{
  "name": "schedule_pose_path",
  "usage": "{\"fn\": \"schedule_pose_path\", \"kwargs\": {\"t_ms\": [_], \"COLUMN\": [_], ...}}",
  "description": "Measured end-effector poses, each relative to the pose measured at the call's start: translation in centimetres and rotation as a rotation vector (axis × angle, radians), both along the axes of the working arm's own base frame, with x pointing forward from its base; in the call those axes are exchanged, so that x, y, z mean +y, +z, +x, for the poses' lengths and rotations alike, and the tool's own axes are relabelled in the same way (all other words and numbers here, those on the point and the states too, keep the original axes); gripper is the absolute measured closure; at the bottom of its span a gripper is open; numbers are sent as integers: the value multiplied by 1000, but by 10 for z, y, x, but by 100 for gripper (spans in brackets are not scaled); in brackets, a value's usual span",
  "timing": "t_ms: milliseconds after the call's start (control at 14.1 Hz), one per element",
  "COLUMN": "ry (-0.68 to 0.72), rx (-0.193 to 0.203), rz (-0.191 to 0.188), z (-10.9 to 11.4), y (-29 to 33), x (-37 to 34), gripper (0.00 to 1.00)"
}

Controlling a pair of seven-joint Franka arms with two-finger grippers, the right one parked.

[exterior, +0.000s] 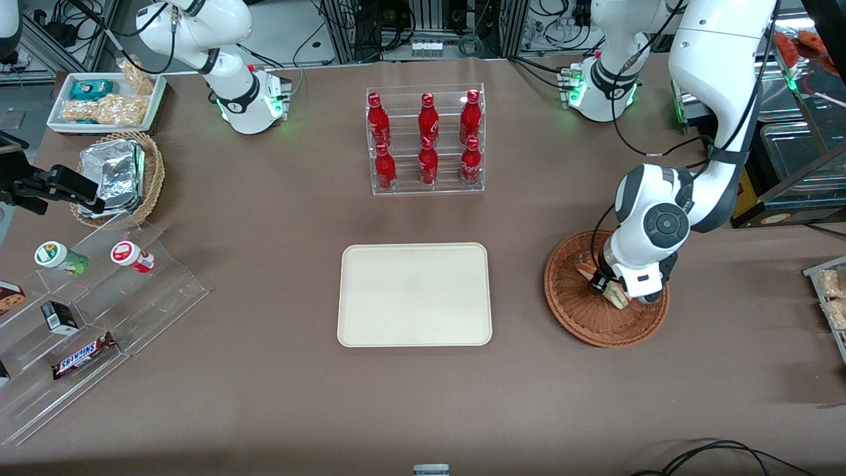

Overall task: Place sandwich from basket to tray
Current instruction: 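Close the left gripper on the sandwich and lift it, then carry the sandwich over the white tray and lower it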

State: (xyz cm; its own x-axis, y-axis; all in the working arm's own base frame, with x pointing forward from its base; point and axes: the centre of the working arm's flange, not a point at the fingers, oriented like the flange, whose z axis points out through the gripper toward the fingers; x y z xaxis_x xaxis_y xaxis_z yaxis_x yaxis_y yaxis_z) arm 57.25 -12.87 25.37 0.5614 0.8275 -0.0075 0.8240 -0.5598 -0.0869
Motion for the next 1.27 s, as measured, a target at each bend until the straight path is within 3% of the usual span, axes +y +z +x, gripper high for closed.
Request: {"fn": "schedule_pose_path", "kwargs": {"t_ms": [142,283,354,425,637,920,1274], "ry": [-45,-87,-107,-136,-269,-589,-770], "rx": [59,136,143,132,76,-18,-69], "rz": [15,32,31,22,-22,-72,-113], "z": [7,18,23,25,20,22,7], "y": [18,53,71,85,99,80,54], "x": [0,-2,-8,-22,-91,-194,-325], "gripper": [55,69,78,83,86,86,86]}}
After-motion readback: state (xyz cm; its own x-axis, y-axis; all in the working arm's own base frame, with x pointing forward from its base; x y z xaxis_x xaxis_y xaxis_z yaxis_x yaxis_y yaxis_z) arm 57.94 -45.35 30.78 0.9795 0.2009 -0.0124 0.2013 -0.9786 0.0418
